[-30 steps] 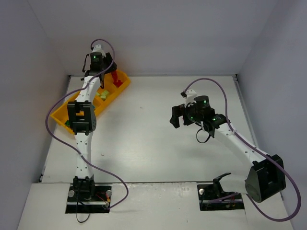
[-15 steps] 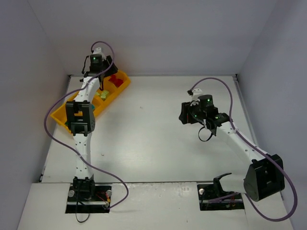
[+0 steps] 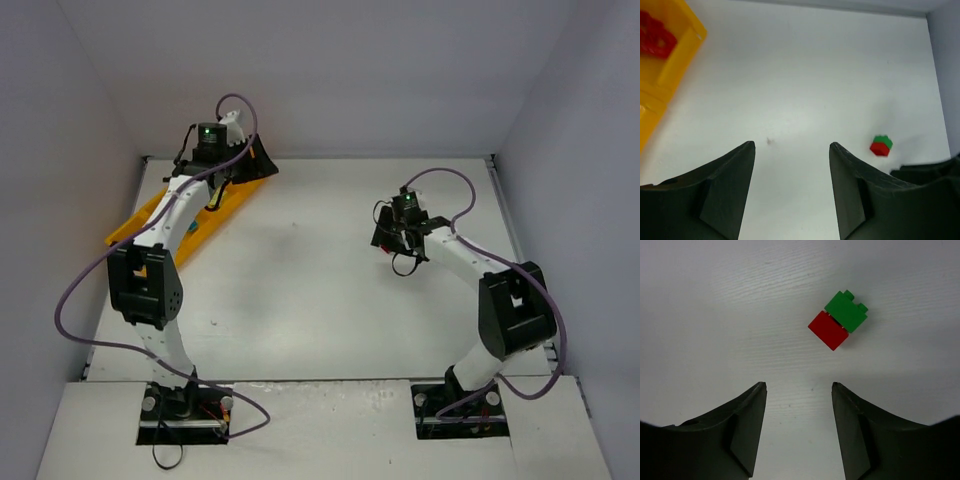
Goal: Sort the legos into containers by color
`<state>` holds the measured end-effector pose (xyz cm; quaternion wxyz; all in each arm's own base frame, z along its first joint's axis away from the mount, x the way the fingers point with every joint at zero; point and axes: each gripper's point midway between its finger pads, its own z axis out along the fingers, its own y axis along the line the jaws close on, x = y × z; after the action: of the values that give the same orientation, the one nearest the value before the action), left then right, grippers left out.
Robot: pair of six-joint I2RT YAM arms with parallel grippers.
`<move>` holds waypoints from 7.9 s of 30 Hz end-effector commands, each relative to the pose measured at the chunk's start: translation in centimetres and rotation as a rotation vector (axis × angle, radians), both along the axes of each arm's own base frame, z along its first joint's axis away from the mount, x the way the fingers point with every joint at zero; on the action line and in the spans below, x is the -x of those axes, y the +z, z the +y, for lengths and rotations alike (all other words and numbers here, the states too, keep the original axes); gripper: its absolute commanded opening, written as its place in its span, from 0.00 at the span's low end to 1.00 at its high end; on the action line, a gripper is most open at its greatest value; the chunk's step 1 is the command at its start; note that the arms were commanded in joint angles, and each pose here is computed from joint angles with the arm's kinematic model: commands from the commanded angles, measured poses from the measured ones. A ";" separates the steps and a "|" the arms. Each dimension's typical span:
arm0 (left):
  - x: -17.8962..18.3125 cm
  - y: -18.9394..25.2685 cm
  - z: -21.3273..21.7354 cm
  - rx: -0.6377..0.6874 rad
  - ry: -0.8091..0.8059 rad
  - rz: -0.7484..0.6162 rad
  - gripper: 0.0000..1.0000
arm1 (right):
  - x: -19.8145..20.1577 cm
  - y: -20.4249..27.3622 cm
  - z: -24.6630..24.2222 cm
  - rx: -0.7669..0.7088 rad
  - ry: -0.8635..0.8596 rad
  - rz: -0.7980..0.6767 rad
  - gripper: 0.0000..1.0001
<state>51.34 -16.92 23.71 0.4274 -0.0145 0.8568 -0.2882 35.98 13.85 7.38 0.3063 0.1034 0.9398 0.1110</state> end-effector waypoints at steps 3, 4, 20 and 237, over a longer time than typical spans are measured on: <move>5.1 0.7 -0.7 0.034 -0.051 0.070 0.55 | -3.4 0.2 0.6 -0.077 -0.288 -0.011 0.55; 5.6 0.6 -0.7 0.036 -0.055 0.077 0.55 | -3.5 -0.1 0.6 -0.081 -0.309 -0.002 0.55; 8.8 -0.2 -0.9 0.045 -0.107 0.137 0.55 | -3.3 -4.8 -1.5 -0.039 -0.519 0.106 0.56; 20.9 3.2 -22.2 0.336 -1.041 0.214 0.52 | 4.8 15.9 8.9 0.082 0.990 -0.813 0.08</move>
<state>31.07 -38.28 22.68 0.0885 0.2664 0.7713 -0.5713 30.46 21.60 19.37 0.5094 -0.3946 0.7305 0.2263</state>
